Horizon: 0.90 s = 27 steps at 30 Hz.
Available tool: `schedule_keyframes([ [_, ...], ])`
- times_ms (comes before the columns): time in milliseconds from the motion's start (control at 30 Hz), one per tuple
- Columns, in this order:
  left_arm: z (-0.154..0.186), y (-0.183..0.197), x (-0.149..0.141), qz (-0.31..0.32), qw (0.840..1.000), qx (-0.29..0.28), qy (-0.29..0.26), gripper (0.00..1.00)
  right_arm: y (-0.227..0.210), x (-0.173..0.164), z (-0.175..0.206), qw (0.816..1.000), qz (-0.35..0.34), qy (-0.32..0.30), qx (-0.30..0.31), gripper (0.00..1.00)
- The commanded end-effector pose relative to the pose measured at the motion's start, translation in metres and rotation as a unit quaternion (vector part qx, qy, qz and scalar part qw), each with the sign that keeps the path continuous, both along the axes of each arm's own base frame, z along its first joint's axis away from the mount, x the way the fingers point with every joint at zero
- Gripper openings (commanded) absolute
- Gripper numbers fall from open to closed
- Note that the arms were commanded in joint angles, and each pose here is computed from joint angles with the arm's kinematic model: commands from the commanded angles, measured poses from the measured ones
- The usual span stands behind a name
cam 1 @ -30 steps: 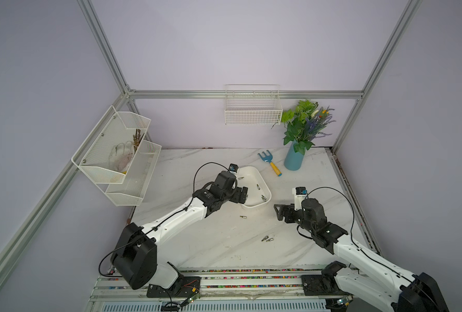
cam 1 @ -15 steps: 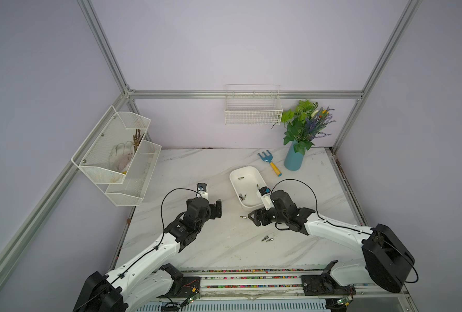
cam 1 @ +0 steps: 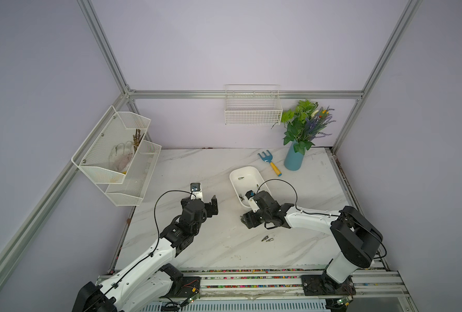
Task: Put the bit on the desktop into the storage box
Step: Pick up the screwdriver bit from the center of the board.
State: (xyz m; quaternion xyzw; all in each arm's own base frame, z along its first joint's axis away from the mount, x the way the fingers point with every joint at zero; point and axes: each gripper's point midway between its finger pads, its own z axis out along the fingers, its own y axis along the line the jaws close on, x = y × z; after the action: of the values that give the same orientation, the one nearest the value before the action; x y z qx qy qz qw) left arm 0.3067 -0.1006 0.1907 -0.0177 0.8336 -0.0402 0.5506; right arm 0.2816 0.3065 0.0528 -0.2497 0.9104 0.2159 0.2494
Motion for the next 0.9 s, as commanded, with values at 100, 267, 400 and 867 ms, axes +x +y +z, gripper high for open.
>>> schedule_keyframes([
  [100,0.010,0.002,0.006,0.008,1.000,-0.003,-0.017,1.00,0.007,0.009,-0.003,1.000,0.009,-0.021,-0.018,0.71],
  [267,0.010,0.001,0.007,0.007,1.000,-0.003,-0.016,1.00,0.012,0.008,-0.008,0.999,0.017,-0.017,-0.022,0.67],
  [400,0.009,0.001,0.007,0.007,1.000,-0.002,-0.014,1.00,0.015,0.007,-0.013,0.999,0.019,-0.016,-0.028,0.67],
  [867,0.007,-0.001,0.008,0.004,1.000,-0.002,-0.011,1.00,0.029,0.001,-0.023,0.998,0.042,-0.017,-0.046,0.60],
])
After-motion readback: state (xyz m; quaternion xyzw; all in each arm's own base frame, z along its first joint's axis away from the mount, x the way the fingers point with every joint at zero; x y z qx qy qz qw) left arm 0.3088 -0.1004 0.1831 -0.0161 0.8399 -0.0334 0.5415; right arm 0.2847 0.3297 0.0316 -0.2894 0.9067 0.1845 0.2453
